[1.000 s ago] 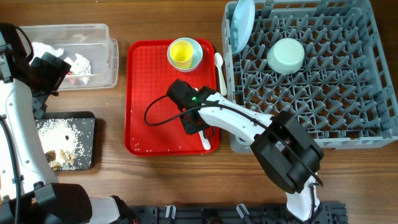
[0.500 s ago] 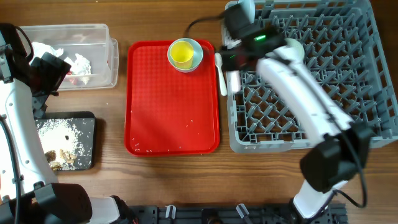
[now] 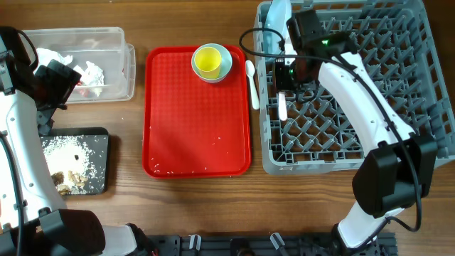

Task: Sort waste into correct bins and load items into the dishwasher rack
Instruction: 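Carry the fork with the right gripper and drop it into the rack, then move the right gripper over the yellow cup in the blue bowl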

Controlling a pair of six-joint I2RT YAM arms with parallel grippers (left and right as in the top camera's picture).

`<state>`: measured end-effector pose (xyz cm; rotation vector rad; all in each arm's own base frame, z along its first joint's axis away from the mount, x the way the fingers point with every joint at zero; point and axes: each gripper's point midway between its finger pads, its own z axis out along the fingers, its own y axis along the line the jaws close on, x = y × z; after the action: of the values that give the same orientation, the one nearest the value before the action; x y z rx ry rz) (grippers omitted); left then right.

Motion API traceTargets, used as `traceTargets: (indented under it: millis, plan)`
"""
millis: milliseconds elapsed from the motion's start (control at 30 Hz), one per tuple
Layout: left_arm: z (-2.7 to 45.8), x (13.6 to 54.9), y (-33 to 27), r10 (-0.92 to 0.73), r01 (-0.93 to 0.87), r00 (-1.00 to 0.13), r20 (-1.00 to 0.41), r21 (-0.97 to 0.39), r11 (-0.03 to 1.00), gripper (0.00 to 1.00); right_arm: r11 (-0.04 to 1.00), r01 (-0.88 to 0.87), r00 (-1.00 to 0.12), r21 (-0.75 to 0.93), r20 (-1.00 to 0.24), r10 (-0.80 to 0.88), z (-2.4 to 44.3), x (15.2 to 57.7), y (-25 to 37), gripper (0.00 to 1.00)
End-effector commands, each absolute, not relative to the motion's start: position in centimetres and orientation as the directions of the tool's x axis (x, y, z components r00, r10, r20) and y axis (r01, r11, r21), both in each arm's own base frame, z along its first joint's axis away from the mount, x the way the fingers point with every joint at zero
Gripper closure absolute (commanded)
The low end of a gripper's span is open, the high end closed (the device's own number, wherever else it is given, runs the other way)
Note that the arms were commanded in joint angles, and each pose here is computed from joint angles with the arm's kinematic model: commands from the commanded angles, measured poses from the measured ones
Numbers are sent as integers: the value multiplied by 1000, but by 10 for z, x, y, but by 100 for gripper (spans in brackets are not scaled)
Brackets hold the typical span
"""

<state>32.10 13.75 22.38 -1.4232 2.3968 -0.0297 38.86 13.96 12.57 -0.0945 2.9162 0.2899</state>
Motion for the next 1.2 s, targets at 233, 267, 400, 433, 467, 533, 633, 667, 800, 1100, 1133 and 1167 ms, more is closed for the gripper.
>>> traceTargets:
  millis: [233,267,400,433,467,533,633,667,800,1100,1133,1167]
  plan:
    - [224,320,142,-857,-854,-423,-296,-186,486,0,970,-48,-990,237,-142,-15,127,370,145,61]
    - [224,320,142,-857,-854,-423,-296,-186,486,0,968,-37,-987,247,-164,4,136,372,146,61]
    - [224,320,142,-857,-854,-423,-296,-186,486,0,926,-155,-928,345,-373,-16,196,394,176,54]
    - [224,320,142,-857,-854,-423,-296,-186,486,0,912,-191,-903,362,-429,-19,210,400,184,41]
    - [224,320,142,-857,-854,-423,-296,-186,486,0,898,-230,-873,376,-488,-19,224,407,194,35]
    - [224,320,142,-857,-854,-423,-296,-186,486,0,871,-311,-801,381,-598,-24,248,420,216,24]
    - [224,320,142,-857,-854,-423,-296,-186,486,0,828,-428,-707,363,-705,-57,267,431,254,16]
    - [224,320,142,-857,-854,-423,-296,-186,486,0,822,-442,-694,358,-718,-61,269,433,261,15]
    - [224,320,142,-856,-854,-423,-296,-186,486,0,839,-489,-646,240,-745,-164,272,452,291,11]
    - [224,320,142,-857,-854,-423,-296,-186,486,0,861,-490,-620,136,-749,-234,187,487,365,23]
    - [224,320,142,-857,-854,-423,-296,-186,486,0,888,-454,-612,72,-749,-252,172,489,368,30]
    - [224,320,142,-857,-854,-423,-296,-186,486,0,903,-428,-611,28,-745,-267,162,490,367,33]
